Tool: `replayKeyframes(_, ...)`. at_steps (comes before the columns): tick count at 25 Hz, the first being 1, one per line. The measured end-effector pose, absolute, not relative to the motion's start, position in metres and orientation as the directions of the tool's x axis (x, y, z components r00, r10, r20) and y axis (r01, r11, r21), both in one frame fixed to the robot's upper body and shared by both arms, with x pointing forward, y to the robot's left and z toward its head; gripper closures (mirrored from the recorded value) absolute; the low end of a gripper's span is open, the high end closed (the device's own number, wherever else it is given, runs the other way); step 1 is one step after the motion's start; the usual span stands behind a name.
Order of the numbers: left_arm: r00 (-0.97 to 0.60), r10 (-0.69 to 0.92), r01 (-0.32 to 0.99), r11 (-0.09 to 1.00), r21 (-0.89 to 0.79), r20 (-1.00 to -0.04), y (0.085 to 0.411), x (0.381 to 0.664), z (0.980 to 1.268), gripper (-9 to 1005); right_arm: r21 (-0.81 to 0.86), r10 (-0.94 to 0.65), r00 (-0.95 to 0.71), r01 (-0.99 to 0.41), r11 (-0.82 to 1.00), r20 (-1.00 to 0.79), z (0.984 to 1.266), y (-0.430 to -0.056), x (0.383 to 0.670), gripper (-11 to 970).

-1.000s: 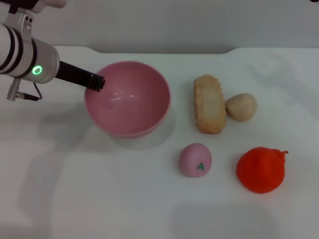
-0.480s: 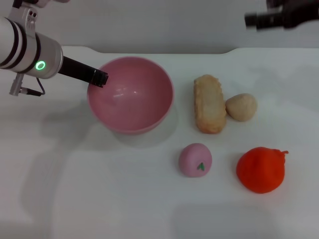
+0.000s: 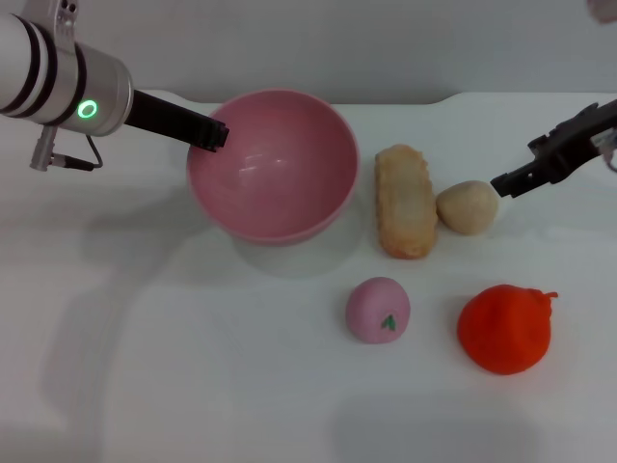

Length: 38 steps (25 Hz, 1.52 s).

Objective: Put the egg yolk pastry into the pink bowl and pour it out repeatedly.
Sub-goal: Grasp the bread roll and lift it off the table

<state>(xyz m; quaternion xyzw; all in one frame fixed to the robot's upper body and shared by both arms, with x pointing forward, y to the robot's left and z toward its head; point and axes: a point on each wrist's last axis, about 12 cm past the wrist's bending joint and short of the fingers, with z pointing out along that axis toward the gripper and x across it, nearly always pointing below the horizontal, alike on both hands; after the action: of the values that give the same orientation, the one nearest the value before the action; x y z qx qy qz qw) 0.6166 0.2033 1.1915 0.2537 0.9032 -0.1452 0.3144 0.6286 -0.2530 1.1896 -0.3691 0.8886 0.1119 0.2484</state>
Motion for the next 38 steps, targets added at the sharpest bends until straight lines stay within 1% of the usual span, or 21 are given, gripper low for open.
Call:
replayKeyframes(6,-0.665,0.367,0.569,0.813,-0.124,-0.651,0.198,0.615,1.193,952,-0.082,-0.623,-0.603,-0.682,0.726,-0.498,1.160,-0.246,0.636,130)
replayKeyframes(11,-0.671,0.359,0.569,0.810,-0.139,-0.649,0.199,0.613,1.191,952,-0.090,-0.605,-0.606,-0.664,0.742,-0.516,1.144,-0.242,0.642,130)
replayKeyframes(16,-0.675,0.350,0.566,0.811,-0.151,-0.649,0.199,0.611,1.188,952,-0.069,-0.596,-0.596,-0.674,0.736,-0.539,1.131,-0.233,0.642,131)
replayKeyframes(23,-0.677,0.346,0.565,0.809,-0.158,-0.650,0.199,0.610,1.187,952,-0.078,-0.620,-0.599,-0.684,0.725,-0.507,1.108,-0.225,0.639,130)
replayKeyframes(27,-0.677,0.344,0.569,0.805,-0.168,-0.650,0.197,0.609,1.186,952,-0.095,-0.624,-0.596,-0.681,0.726,-0.505,1.102,-0.224,0.640,131)
replayKeyframes(38,-0.677,0.350,0.579,0.796,-0.175,-0.648,0.193,0.607,1.184,952,-0.142,-0.655,-0.557,-0.697,0.703,-0.511,1.098,-0.215,0.642,130)
